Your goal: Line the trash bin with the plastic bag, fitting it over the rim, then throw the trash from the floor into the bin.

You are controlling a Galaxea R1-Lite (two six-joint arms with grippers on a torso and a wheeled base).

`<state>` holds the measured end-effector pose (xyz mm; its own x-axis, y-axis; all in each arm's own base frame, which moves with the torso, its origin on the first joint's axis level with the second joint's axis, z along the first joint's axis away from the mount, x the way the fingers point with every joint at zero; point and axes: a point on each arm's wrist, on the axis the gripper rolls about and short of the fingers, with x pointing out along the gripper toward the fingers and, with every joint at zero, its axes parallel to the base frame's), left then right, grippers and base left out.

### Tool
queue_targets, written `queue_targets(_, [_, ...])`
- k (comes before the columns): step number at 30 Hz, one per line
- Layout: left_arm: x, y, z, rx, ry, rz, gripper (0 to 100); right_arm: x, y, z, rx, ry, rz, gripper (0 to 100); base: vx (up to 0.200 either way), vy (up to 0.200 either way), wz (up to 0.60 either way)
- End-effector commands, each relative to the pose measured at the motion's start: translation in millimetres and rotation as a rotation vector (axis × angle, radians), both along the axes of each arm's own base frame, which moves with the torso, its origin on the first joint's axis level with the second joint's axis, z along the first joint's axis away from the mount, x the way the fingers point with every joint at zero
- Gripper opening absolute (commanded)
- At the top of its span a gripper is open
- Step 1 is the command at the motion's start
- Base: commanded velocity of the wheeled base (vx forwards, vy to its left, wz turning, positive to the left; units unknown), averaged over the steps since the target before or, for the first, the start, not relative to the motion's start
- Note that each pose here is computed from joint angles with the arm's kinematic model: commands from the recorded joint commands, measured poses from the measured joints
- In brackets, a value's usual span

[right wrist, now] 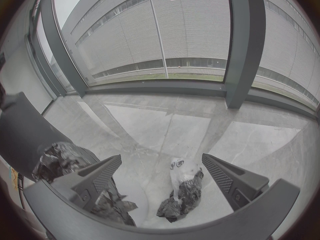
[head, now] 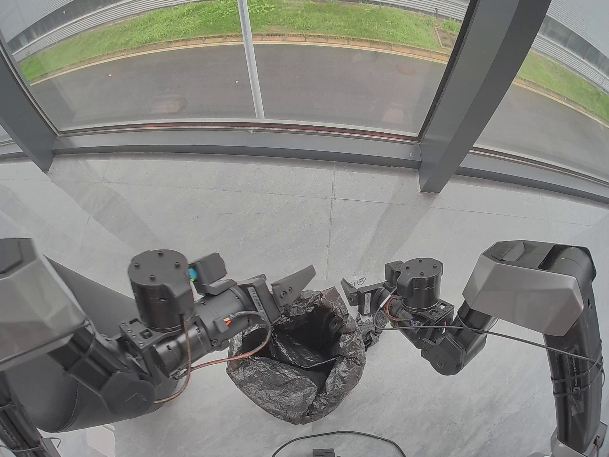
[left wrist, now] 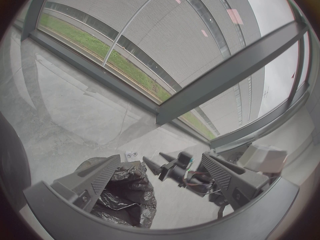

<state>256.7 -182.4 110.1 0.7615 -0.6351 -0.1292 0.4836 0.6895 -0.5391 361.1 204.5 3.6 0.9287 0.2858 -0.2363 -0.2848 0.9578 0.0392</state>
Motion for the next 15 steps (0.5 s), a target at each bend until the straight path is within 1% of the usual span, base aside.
queue_targets(1, [-17,29,37,-0.087,-0.083,0.052,100,6,-7,-18,-0.036,0.075,-0.037,100,0.0,0.0,0.0])
queue_targets(4, [-15,37,39,-0.095,-0.089,0.074,100,9,-12,-22,-0.036,0.165,-0.068,100,0.0,0.0,0.0])
queue_targets(6, [-13,40,37,-0.091,-0.082,0.085,100,13,-12,-19,-0.02,0.22,-0.1,100,0.0,0.0,0.0])
queue_targets(8, [-11,43,32,-0.081,-0.064,0.096,100,19,-8,-15,0.036,0.313,-0.144,100,0.0,0.0,0.0])
queue_targets(10, [-9,44,31,-0.078,-0.063,0.102,100,26,-4,-9,0.077,0.371,-0.178,100,0.0,0.0,0.0])
queue_targets(13, [-4,51,30,-0.07,-0.066,0.13,100,36,1,-4,0.093,0.439,-0.213,100,0.0,0.0,0.0])
queue_targets(14, [-4,52,30,-0.071,-0.065,0.135,100,37,2,-3,0.094,0.439,-0.214,100,0.0,0.0,0.0])
queue_targets(15, [0,59,30,-0.077,-0.065,0.159,100,42,4,-1,0.095,0.448,-0.218,100,0.0,0.0,0.0])
